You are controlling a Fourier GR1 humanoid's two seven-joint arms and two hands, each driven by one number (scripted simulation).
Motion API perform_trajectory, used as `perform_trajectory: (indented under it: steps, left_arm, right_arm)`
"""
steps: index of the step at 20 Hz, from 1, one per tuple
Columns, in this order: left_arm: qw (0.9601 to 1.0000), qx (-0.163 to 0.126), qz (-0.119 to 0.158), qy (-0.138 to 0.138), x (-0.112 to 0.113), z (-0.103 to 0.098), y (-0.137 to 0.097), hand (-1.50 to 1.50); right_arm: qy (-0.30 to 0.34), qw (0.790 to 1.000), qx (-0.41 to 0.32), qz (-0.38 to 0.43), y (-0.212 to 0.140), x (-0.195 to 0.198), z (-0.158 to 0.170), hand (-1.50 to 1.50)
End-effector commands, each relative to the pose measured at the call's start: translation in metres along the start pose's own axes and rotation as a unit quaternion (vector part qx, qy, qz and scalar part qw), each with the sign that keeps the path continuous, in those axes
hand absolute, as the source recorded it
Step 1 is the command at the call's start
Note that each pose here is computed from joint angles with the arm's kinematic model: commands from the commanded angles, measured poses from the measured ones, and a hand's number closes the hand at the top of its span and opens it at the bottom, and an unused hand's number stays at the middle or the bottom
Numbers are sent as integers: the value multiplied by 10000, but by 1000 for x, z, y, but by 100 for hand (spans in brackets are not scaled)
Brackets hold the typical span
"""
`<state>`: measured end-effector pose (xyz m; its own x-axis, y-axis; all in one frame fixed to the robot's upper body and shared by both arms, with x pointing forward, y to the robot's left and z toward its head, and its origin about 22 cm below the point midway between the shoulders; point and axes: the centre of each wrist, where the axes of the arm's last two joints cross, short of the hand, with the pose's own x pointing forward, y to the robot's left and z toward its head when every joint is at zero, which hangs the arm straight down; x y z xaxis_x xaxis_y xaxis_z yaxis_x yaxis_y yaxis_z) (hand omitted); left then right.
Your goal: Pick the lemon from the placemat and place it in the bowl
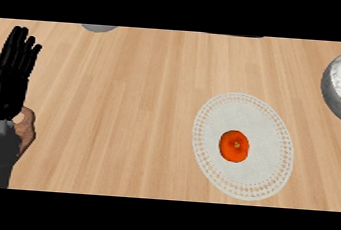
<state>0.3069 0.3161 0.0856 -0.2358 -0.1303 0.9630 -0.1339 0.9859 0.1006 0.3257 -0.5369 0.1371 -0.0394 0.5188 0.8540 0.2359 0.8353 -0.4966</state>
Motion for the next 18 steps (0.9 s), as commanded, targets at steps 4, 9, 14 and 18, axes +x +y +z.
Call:
perform_trajectory:
  steps: [4, 9, 14, 18]
  left_arm:
    - [9999, -39, 109, -58, 12, -9, -2, 0]
    - [10000, 60, 9, -69, 5, 1, 2, 0]
    - [10000, 27, 37, -14, -3, 13, 3, 0]
    - [9999, 136, 51, -62, 1, 5, 11, 0]
  right_arm:
    - [182, 9941, -919, -552, -59, -1, 33, -150]
    - [181, 9915, -988, -821, -86, -10, 61, -150]
    - [172, 9891, -1080, -985, -101, -19, 84, -150]
    - [36, 9889, -1030, -1067, -114, -15, 92, -150]
